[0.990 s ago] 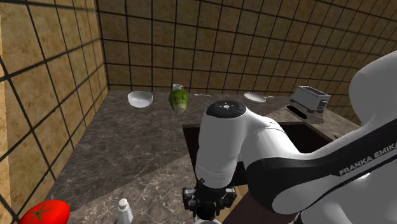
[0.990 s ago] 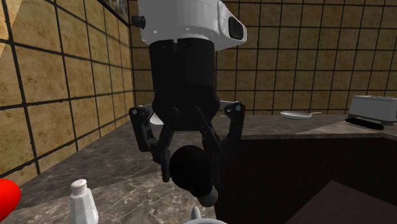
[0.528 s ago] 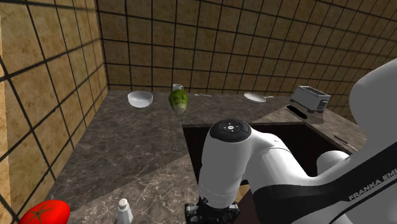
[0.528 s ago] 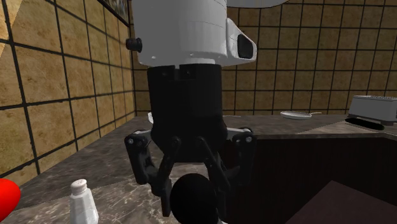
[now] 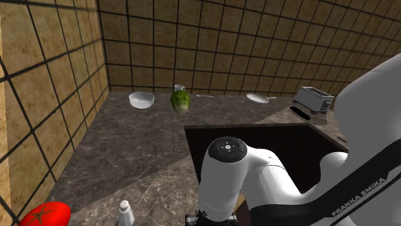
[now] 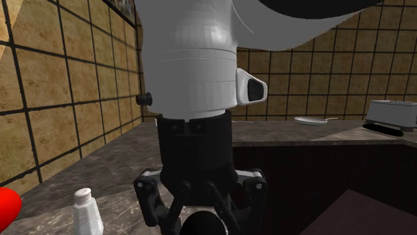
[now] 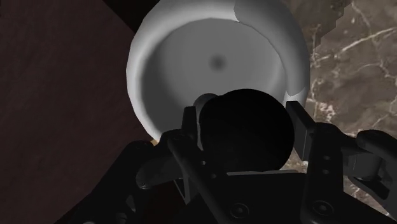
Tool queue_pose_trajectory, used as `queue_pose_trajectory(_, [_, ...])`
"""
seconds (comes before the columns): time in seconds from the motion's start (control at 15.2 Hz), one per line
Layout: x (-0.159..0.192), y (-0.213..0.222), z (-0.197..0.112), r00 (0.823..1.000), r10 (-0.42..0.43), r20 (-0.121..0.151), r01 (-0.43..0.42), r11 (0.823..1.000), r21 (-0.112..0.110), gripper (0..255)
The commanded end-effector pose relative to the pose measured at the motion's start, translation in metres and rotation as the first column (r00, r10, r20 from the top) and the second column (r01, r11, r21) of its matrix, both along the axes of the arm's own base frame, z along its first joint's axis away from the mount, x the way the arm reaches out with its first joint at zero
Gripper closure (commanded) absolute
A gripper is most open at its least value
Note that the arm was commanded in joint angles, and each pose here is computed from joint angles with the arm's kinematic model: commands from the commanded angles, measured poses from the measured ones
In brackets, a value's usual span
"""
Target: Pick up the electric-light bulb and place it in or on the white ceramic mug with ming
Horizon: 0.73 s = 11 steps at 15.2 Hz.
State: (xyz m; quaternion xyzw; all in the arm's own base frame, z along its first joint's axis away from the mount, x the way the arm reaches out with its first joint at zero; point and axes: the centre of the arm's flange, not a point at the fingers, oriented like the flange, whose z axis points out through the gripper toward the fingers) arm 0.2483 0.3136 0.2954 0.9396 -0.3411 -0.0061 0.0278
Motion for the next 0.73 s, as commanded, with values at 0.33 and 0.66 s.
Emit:
queue_pose_trajectory(0.33, [-0.0004, -0.0007, -0.0067, 1.0, 0.0, 0.001, 0.0, 1.0, 0.001, 255])
queue_pose_trajectory(0.66, [-0.0004, -0.0008, -0.0067, 1.0, 0.0, 0.001, 0.0, 1.0, 0.001, 0])
